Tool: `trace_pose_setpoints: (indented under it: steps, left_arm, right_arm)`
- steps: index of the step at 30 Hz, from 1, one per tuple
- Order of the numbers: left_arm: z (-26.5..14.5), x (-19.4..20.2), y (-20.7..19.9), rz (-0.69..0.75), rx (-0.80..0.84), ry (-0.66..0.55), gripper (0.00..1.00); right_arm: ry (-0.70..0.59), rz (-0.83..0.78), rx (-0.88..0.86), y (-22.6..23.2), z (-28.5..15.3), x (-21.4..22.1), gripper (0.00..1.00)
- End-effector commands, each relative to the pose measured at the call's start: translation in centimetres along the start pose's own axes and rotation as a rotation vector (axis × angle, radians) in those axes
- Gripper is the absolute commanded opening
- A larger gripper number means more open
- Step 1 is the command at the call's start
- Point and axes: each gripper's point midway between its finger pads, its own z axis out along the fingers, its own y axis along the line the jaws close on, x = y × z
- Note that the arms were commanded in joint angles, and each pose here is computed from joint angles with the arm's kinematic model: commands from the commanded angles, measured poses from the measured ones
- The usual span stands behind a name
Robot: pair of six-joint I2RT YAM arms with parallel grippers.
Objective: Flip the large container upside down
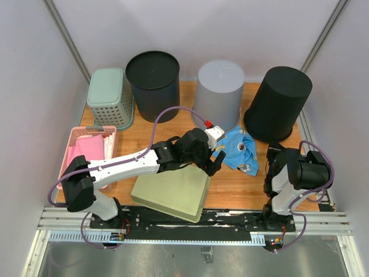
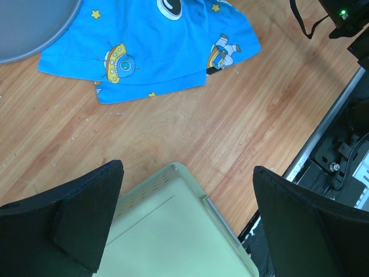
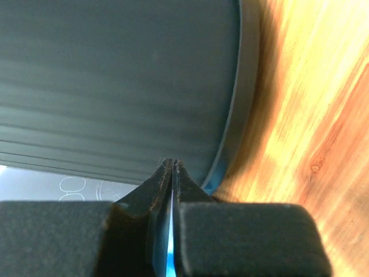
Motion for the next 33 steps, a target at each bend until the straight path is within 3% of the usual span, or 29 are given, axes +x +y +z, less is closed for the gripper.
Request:
trace_pose_setpoints:
  steps: [1, 7, 19, 23, 27, 29, 33]
  left_arm:
    - [-0.2, -1.3, -0.4, 0.009, 0.011, -0.029, 0.99]
    - [-0.4, -1.2, -0.1, 0.012, -0.008, -0.024, 0.99]
    - [-1.2, -2.1, 1.9, 0.042, -0.119, -0.024, 0.99]
    - [-2.1, -3.1, 2.7, 0.035, -0.161, -0.052, 0.99]
    - [-3.8, -4.4, 4.5, 0.005, -0.225, -0.108, 0.99]
    - [-5.0, -4.9, 6.0, -0.023, -0.262, -0.143, 0.99]
    - [-6.7, -5.1, 9.9, -0.129, -0.327, -0.184, 0.99]
  right_arm:
    - [-0.060, 0.005, 0.019, -0.4, 1.1, -1.0, 0.09]
    - [-0.043, 0.007, -0.005, 0.3, 1.5, -0.9, 0.35]
    - [0.048, -0.052, -0.082, 1.4, -2.4, -1.8, 0.55]
    - [0.219, -0.117, -0.189, 4.0, -3.8, 0.5, 0.56]
    - [0.446, -0.301, -0.177, 4.6, -5.6, 3.3, 0.59]
    - [0.520, -0.490, -0.045, 4.1, -7.2, 3.0, 0.59]
    - [0.472, -0.853, 0.090, 5.1, -9.5, -0.7, 0.62]
